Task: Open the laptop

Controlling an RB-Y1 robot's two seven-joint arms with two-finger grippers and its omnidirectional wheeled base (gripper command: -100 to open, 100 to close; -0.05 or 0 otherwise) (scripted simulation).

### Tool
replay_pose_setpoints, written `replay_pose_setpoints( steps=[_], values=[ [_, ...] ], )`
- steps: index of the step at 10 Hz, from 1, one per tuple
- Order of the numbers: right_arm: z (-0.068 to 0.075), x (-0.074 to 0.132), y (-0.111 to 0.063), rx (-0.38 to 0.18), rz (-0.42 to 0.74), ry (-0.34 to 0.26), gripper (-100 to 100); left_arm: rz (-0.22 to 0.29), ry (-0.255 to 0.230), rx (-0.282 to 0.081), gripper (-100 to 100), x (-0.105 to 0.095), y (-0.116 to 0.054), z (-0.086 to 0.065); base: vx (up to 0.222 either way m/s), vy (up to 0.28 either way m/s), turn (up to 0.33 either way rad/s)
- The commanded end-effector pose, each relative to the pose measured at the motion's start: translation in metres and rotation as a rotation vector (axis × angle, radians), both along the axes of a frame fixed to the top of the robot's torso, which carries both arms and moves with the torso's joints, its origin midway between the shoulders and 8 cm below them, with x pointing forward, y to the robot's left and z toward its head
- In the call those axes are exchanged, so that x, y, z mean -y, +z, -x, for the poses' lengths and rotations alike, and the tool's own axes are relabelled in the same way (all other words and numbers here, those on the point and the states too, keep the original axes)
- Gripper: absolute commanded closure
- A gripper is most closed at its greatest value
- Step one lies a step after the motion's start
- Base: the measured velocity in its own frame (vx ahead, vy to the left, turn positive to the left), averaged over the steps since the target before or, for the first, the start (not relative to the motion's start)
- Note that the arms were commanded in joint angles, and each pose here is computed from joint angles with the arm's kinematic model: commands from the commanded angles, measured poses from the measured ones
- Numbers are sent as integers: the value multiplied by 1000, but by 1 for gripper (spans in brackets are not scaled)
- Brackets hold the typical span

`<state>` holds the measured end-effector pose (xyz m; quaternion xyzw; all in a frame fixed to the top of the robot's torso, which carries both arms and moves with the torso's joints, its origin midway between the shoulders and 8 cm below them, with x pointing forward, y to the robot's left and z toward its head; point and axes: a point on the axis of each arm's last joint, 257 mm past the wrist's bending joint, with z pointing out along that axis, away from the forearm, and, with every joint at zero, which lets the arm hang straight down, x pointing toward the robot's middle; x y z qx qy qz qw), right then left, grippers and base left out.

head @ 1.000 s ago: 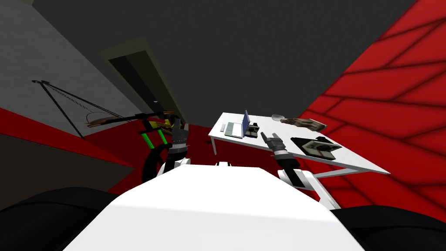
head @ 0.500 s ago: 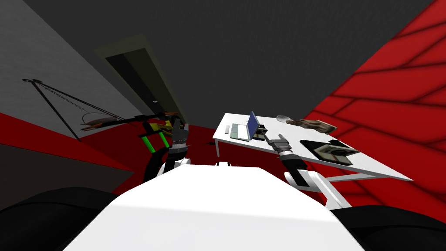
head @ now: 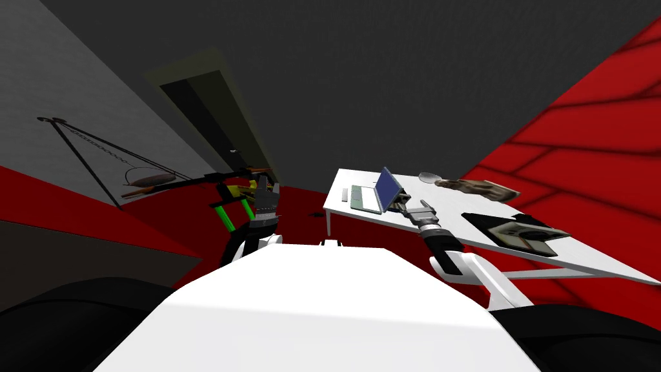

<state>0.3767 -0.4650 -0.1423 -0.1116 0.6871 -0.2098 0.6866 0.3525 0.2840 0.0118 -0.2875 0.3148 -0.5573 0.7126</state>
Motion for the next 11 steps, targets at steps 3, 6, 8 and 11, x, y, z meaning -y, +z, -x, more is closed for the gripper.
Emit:
replay_pose_setpoints(
  steps=[3,6,8,11],
  values=[
    [3,35,-6,-69,191,-64,-100,0,0,0,0,0,0,0,81,126,13],
    [5,59,-5,-113,329,-103,-100,0,0,0,0,0,0,0,61,120,2],
    [7,61,2,-106,309,-101,-100,0,0,0,0,0,0,0,63,28,14],
    [6,53,-2,-121,385,-102,100,0,0,0,0,0,0,0,31,8,6]
  ],
)
